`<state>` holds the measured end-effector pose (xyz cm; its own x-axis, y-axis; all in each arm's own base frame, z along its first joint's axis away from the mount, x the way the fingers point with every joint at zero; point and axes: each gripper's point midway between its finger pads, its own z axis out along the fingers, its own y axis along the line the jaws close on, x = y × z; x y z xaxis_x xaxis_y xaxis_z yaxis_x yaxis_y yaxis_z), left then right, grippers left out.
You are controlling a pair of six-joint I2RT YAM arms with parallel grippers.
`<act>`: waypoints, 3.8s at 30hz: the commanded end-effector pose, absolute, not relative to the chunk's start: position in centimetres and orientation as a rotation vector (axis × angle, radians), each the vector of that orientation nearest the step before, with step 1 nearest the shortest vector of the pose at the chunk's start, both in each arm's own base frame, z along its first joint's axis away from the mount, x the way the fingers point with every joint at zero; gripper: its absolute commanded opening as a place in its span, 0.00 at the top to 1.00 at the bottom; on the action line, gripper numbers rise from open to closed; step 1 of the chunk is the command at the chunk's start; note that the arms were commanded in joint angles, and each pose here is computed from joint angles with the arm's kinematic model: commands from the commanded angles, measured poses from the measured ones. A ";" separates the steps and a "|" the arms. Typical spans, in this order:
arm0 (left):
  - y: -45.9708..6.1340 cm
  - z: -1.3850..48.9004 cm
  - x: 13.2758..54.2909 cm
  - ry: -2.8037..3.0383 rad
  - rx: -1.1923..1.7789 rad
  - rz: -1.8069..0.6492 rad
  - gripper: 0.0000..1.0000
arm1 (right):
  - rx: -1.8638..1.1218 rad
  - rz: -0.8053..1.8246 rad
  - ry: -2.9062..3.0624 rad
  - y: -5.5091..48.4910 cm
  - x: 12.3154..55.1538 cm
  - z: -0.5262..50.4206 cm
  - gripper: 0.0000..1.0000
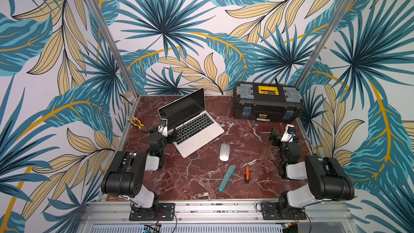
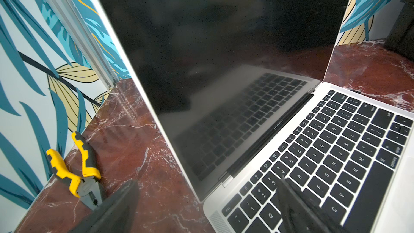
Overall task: Remove the wireless mouse receiver from the laptop
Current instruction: Pick up the mouse from the center of the board.
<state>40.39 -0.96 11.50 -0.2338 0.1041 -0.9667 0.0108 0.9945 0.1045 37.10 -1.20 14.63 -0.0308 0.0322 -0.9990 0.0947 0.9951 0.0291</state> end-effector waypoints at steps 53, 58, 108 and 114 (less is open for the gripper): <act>-4.7 7.8 29.1 2.485 -0.626 -0.505 0.00 | -0.277 0.700 2.306 32.6 41.6 12.5 0.12; -4.7 6.8 29.4 2.501 -0.640 -0.490 0.01 | -0.292 0.718 2.376 34.8 43.6 9.6 0.12; -32.0 7.1 31.3 2.709 0.284 -0.073 0.13 | 0.171 0.377 2.369 17.2 33.5 11.4 0.14; -33.4 5.6 31.8 2.742 0.294 -0.055 0.11 | 0.204 0.394 2.382 15.2 32.8 10.7 0.12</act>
<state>31.56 -33.86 5.48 -0.9018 0.1878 -0.3893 0.2183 0.9753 -0.0353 33.87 15.93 11.81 -0.7165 0.2587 -0.6478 0.0313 0.9396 0.3407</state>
